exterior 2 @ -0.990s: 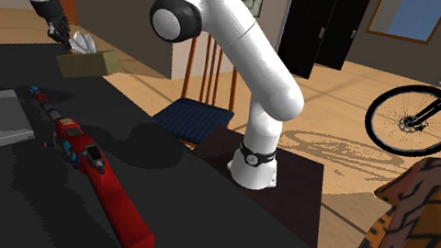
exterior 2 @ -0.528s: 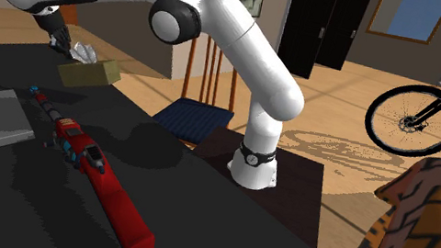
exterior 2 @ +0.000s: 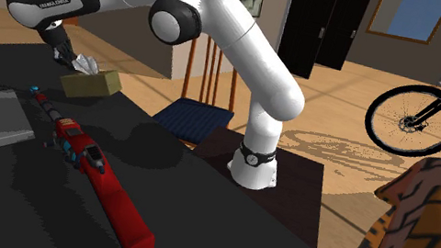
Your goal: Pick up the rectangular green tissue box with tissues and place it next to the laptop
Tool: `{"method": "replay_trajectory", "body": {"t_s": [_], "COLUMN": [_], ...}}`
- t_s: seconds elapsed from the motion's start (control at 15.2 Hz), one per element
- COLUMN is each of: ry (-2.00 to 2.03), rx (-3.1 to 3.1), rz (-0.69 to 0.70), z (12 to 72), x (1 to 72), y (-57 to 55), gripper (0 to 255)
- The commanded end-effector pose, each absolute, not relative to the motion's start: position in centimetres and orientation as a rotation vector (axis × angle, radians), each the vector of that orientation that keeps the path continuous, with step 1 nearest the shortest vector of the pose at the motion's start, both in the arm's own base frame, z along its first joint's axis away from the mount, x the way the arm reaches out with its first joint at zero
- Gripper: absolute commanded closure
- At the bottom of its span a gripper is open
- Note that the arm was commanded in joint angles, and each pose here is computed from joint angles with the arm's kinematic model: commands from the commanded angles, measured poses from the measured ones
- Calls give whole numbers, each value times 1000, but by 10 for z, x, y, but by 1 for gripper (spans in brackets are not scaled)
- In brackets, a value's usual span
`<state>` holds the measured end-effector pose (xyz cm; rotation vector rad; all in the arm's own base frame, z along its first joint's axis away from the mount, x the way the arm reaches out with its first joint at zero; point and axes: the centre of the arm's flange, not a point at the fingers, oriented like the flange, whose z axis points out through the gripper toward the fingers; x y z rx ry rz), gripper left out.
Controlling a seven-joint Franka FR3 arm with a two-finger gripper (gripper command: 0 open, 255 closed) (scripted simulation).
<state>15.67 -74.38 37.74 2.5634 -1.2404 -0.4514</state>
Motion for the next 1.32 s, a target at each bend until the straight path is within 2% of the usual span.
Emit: {"method": "replay_trajectory", "body": {"t_s": [0.0,0.4,0.46,0.79,1.06,1.25], "ry": [-1240,-1240,-1240,-1240,-1240,-1240], "rx": [2563,2563,2563,2563,2563,2563], "rz": [-451,-451,-451,-451,-451,-451], "z": [373,373,373,373,418,418], "x": [158,158,158,158,177,177], "y": [-744,-744,-744,-744,-740,-740], "gripper": [255,255,0,0,0,0]}}
